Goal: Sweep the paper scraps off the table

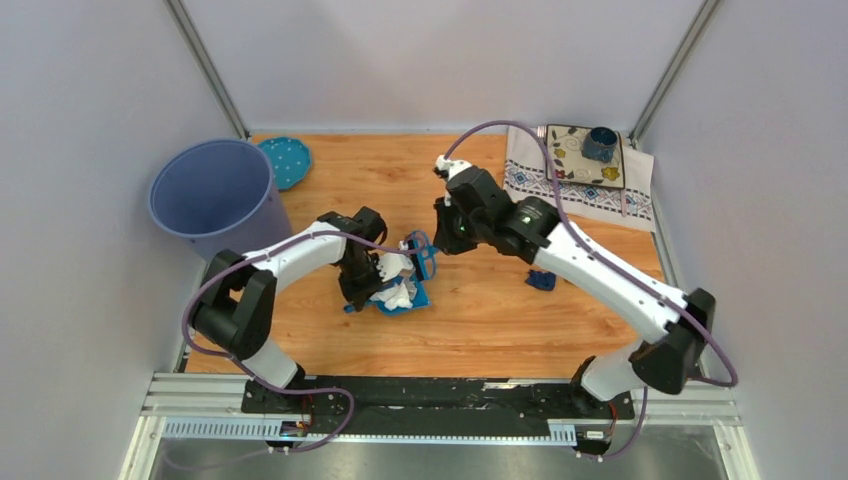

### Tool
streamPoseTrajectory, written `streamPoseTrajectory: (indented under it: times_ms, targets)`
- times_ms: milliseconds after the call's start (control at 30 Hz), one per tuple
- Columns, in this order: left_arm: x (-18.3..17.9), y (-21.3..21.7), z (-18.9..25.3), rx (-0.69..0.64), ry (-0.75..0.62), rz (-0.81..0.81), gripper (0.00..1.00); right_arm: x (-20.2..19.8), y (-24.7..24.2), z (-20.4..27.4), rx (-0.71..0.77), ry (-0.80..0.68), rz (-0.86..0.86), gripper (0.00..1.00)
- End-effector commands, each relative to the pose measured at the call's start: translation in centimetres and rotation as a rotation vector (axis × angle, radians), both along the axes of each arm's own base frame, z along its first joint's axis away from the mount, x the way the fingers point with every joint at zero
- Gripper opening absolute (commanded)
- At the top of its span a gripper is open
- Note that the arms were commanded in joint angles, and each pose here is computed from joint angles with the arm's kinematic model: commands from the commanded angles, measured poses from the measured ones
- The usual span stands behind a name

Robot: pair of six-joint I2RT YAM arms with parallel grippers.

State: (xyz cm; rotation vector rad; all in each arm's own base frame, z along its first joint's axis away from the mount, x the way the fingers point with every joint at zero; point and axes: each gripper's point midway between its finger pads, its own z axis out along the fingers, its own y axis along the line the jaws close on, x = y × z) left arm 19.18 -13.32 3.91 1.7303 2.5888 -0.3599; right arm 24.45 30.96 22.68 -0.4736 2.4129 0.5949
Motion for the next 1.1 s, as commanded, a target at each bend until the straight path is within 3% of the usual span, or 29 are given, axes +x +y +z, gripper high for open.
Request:
streamPoseTrajectory:
  times_ms: [0,233,533,900,1067]
  targets:
    - [0.9,-3.0,3.6,-0.180,-0.052,0.047,0.00,1.1,-4.9,10.5,0.079,-0.298,-0.151,0.00]
    - [2.7,-4.0,9.3,-0.280,-0.146,0.109,0.00,-0.7,-14.9,14.5,0.060,-0.440,-0.366,0.00]
    - [7.4,-1.6,19.5,-0.407,-0.317,0.312,0.00,-2.3,-19.4,10.6,-0.034,-0.386,-0.433,0.00]
    - [11.5,9.4,30.4,-0.340,-0.689,0.556,0.00,-2.9,-18.0,6.3,-0.082,-0.280,-0.351,0.00]
    - [12.4,16.5,32.5,-0.336,-0.747,0.753,0.00,-3.3,-18.0,5.2,-0.090,-0.259,-0.338,0.00]
